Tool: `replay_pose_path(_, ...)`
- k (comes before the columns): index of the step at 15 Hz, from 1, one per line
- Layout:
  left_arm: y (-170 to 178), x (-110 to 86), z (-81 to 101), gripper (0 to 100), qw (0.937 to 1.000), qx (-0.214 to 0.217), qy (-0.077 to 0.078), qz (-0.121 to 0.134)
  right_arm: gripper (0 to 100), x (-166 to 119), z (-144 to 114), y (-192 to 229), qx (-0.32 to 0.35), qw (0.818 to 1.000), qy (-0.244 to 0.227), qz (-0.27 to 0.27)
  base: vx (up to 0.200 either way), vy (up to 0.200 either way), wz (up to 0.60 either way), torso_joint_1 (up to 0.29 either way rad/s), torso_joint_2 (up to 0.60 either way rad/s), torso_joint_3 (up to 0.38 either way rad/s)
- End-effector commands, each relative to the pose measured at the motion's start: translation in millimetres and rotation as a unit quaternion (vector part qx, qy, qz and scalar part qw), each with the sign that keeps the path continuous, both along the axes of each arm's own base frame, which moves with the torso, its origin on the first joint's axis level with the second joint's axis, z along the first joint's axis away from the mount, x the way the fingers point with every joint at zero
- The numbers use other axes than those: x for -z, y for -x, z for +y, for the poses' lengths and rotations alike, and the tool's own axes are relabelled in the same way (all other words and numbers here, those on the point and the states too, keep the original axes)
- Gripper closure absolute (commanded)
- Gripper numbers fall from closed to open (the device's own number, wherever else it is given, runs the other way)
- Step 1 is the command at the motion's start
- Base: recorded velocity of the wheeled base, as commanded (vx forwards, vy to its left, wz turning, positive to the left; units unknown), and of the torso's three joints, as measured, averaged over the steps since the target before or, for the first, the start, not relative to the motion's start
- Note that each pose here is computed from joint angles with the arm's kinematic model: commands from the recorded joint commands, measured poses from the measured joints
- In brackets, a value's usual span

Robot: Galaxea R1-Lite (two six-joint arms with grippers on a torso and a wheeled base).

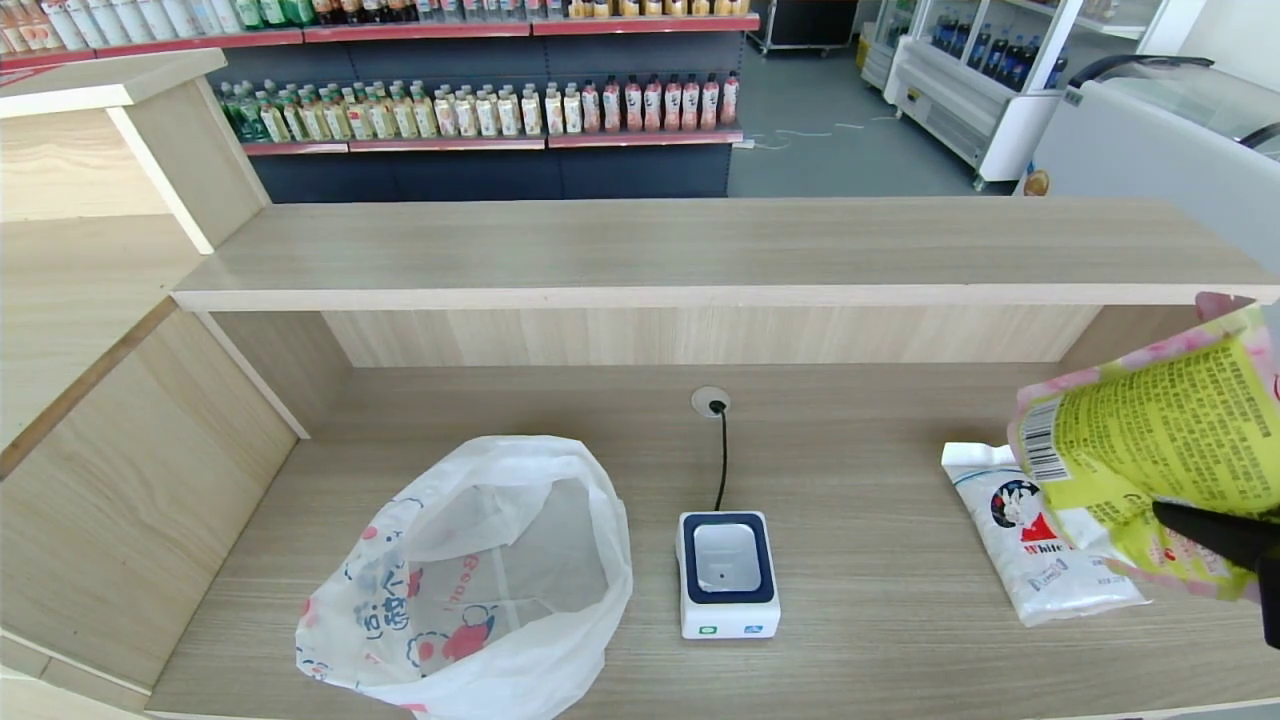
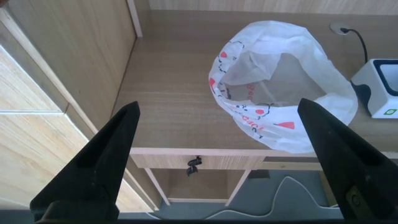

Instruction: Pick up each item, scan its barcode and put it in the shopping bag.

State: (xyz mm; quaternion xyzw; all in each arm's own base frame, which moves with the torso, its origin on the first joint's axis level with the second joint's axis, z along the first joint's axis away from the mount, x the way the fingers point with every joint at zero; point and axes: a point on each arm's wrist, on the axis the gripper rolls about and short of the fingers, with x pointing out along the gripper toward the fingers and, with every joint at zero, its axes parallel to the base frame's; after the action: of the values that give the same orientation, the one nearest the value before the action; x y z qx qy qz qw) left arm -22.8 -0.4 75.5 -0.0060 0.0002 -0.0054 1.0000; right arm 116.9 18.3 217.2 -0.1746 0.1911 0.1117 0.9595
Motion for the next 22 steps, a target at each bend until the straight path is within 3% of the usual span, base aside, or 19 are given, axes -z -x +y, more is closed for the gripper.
replay_pose_path(1,0,0.0,0.0,0,1.0,0.0,0.0,0.0,100,-1,0,1,-0.003,1.0,0.008,-0.005,0.0,0.0,0.0,0.0,0.0,0.0)
replay_pose_path(3,0,0.0,0.0,0,1.0,0.0,0.0,0.0,100,-1,3,3,-0.025,0.999,0.027,-0.01,0.0,0.0,0.6,0.005,0.0,-0.002)
replay_pose_path(9,0,0.0,0.0,0,1.0,0.0,0.0,0.0,100,8,6,7,-0.104,0.98,0.168,-0.023,0.0,0.0,0.6,0.0,0.0,0.003)
replay_pose_path(13,0,0.0,0.0,0,1.0,0.0,0.0,0.0,100,6,5,-20,-0.127,0.957,0.26,-0.017,0.0,0.0,0.0,0.0,0.0,0.0)
replay_pose_path(16,0,0.0,0.0,0,1.0,0.0,0.0,0.0,100,5,0,-28,-0.168,0.924,0.341,-0.041,0.0,0.0,0.0,0.0,0.0,0.0)
replay_pose_path(20,0,0.0,0.0,0,1.0,0.0,0.0,0.0,100,16,-16,-44,-0.283,0.873,0.392,-0.069,0.0,0.0,0.0,0.0,0.0,0.0)
replay_pose_path(22,0,0.0,0.0,0,1.0,0.0,0.0,0.0,100,21,-19,-51,-0.303,0.857,0.412,-0.066,0.0,0.0,0.0,0.0,0.0,0.0)
